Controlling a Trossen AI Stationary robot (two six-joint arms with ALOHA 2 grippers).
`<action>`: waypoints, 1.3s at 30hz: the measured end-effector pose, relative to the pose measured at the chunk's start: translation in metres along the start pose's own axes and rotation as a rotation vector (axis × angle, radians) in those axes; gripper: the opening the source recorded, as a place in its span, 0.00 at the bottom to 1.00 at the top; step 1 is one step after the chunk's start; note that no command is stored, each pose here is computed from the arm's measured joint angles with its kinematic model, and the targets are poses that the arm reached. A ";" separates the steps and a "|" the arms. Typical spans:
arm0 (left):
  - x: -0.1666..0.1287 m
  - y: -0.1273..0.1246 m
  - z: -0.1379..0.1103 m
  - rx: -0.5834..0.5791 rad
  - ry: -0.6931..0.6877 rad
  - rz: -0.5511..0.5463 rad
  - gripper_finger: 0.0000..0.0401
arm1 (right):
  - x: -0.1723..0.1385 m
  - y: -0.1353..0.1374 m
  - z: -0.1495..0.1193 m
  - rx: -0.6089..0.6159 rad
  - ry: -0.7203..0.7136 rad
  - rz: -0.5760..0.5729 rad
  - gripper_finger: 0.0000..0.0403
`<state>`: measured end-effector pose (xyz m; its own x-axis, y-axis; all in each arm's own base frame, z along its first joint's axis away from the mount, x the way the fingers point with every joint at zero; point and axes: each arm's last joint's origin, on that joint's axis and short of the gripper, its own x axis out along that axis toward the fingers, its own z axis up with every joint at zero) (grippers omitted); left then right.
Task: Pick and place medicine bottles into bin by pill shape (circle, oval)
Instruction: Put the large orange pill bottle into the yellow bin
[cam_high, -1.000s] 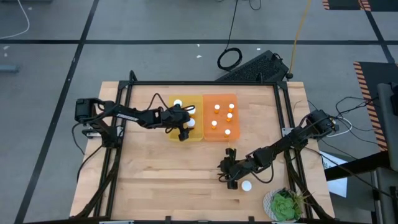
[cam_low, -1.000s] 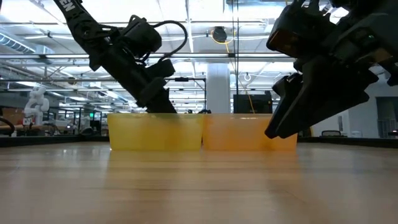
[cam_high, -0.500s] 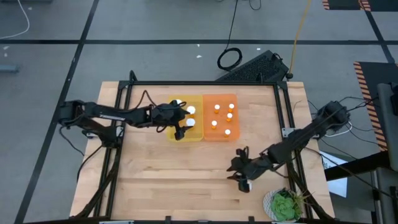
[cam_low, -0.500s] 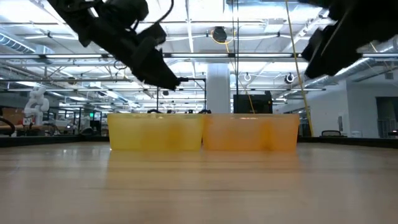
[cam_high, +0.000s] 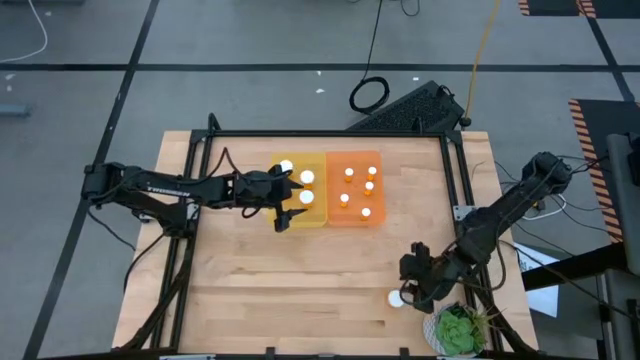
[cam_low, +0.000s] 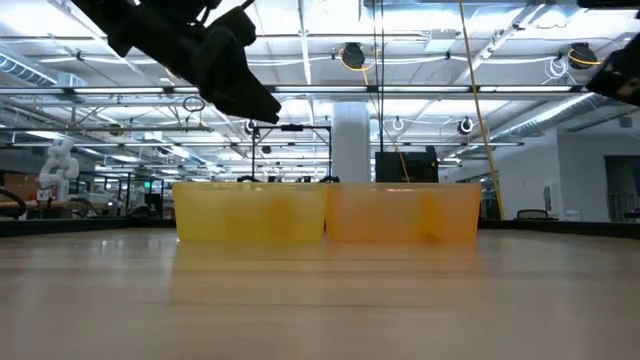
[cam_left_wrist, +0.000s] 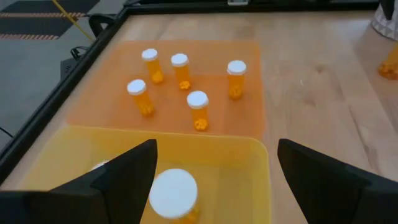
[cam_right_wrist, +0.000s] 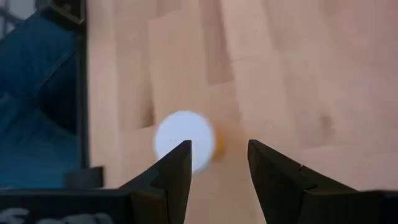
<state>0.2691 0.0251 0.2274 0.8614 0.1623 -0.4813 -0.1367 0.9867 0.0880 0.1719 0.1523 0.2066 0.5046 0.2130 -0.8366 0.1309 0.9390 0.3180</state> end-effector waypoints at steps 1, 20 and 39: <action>0.000 -0.001 0.000 0.002 0.003 -0.002 0.84 | 0.002 0.002 -0.001 -0.003 0.009 0.008 0.37; -0.002 -0.013 0.005 0.013 -0.047 -0.017 0.84 | 0.058 0.013 -0.017 0.004 0.185 0.007 0.37; -0.025 -0.140 -0.015 0.280 -0.018 -0.370 0.84 | 0.081 0.024 -0.007 0.034 -0.013 0.037 0.37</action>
<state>0.2591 -0.1166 0.2145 0.8361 -0.2023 -0.5099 0.3164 0.9372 0.1469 0.2099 0.1943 0.1433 0.5206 0.2438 -0.8183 0.1410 0.9206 0.3641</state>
